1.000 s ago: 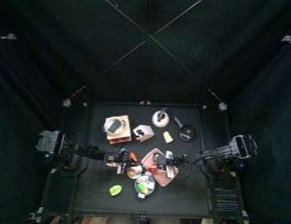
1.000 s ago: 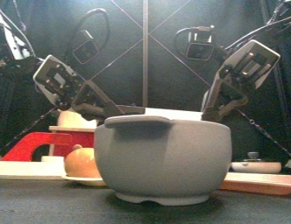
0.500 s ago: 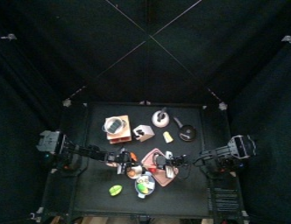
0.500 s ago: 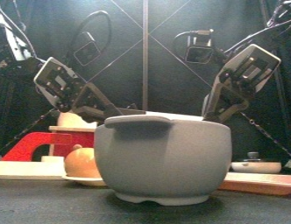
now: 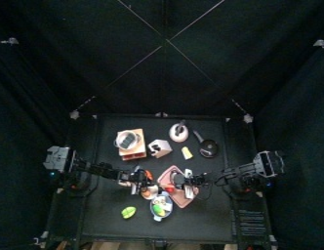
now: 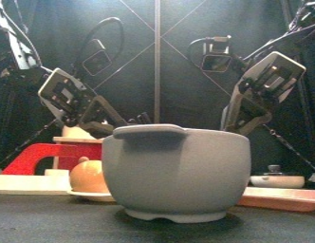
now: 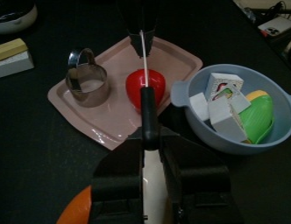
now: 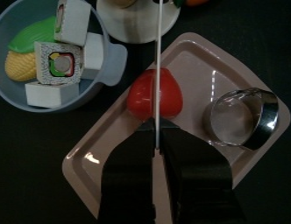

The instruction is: Cut apple

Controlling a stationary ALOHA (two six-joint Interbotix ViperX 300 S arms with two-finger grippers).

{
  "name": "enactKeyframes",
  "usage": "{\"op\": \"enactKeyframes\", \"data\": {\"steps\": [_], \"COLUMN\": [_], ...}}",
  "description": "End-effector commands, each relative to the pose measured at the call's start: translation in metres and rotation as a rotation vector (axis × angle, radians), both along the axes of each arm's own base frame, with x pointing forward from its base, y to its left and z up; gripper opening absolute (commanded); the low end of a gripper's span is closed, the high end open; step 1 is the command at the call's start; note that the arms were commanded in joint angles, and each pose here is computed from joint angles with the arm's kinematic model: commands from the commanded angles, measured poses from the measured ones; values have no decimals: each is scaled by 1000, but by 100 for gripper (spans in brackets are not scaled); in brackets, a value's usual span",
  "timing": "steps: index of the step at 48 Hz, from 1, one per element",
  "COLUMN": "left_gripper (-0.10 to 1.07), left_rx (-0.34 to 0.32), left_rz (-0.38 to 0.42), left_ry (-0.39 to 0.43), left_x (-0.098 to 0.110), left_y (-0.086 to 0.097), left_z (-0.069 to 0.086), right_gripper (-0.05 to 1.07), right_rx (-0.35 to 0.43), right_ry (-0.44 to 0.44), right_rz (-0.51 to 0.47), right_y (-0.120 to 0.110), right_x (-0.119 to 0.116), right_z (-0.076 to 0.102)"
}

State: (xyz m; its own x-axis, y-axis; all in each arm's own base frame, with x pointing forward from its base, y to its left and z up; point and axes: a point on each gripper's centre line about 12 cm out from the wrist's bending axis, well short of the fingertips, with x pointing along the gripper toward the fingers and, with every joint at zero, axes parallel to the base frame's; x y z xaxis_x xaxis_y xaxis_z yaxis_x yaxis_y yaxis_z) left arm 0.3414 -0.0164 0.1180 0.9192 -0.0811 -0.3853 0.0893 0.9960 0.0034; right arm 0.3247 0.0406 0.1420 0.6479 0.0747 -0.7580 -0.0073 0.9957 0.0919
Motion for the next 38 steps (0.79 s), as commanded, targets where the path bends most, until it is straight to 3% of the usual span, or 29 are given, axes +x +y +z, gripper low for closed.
{"op": "enactKeyframes", "data": {"steps": [1,38], "left_gripper": [43,43], "left_rx": [-4,-4], "left_rz": [8,10], "left_ry": [-3,46], "left_x": [2,1], "left_y": [1,1], "left_z": [0,-12], "right_gripper": [33,33], "right_rx": [0,4], "right_ry": [5,25], "right_rz": [8,-1], "right_y": [3,2], "right_x": [-2,-1], "right_z": [2,-5]}}
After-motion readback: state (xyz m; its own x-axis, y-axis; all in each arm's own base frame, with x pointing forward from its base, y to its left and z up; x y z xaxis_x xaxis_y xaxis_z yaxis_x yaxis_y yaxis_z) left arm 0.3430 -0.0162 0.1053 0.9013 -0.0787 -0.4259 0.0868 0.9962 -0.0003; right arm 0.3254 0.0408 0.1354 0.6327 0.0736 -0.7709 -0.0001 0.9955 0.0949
